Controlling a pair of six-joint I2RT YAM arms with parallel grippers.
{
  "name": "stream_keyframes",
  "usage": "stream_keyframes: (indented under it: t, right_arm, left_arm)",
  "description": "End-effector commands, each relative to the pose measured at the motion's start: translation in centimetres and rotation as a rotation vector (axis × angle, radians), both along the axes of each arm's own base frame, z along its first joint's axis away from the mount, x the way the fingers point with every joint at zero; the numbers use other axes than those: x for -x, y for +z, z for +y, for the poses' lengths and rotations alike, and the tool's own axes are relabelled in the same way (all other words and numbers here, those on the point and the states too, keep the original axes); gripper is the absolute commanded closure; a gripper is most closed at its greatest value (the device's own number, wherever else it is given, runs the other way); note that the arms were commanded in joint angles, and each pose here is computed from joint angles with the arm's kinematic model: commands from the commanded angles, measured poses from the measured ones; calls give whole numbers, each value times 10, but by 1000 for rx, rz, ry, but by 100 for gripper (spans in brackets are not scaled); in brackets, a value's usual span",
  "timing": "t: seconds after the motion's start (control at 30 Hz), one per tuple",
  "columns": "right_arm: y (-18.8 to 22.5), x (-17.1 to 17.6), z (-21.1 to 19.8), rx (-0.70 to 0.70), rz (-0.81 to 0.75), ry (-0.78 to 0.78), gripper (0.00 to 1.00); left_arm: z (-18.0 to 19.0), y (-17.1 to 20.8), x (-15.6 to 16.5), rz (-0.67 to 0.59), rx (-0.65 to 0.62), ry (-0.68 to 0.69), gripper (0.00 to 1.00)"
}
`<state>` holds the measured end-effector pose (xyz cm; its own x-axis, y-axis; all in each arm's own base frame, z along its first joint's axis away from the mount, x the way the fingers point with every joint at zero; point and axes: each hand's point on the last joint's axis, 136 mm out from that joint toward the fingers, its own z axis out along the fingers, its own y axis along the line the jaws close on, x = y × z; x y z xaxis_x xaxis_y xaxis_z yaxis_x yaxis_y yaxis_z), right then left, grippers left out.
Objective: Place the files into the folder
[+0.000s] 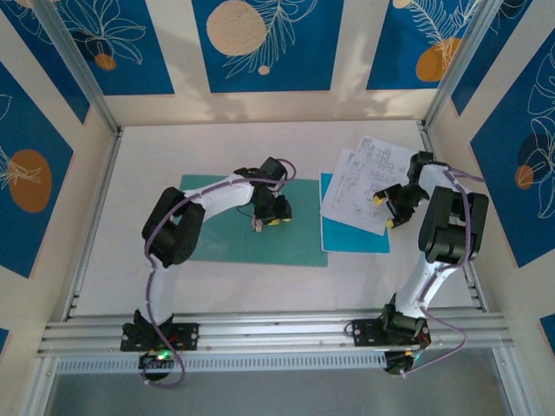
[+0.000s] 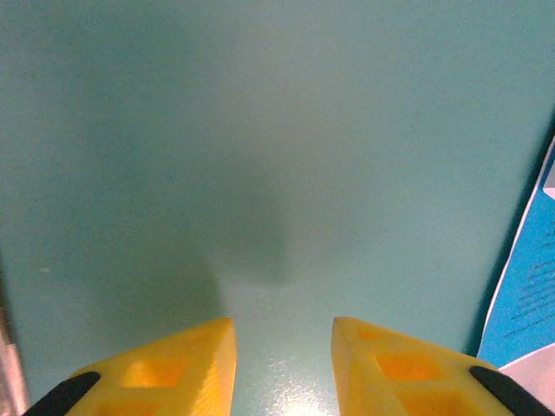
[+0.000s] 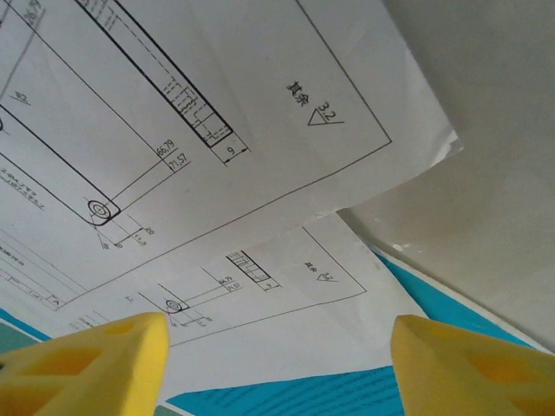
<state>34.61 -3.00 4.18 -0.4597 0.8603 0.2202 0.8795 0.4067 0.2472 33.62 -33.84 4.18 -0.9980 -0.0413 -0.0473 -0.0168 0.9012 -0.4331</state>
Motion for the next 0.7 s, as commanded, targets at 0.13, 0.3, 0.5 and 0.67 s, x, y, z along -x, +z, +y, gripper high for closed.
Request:
stream_keyframes:
  t: [0.13, 0.3, 0.5, 0.67]
  right_arm:
    - [11, 10, 19, -118, 47, -199, 20]
    - [16, 18, 22, -103, 143, -318, 4]
    - [13, 24, 33, -152, 279, -412, 1]
    - [13, 17, 44, -190, 330, -454, 1]
  left_arm:
    - [-10, -11, 4, 20, 12, -2, 67]
    - [-11, -12, 5, 24, 16, -5, 68]
    - [-11, -11, 6, 23, 19, -8, 68]
    - [-12, -11, 6, 26, 26, -5, 68]
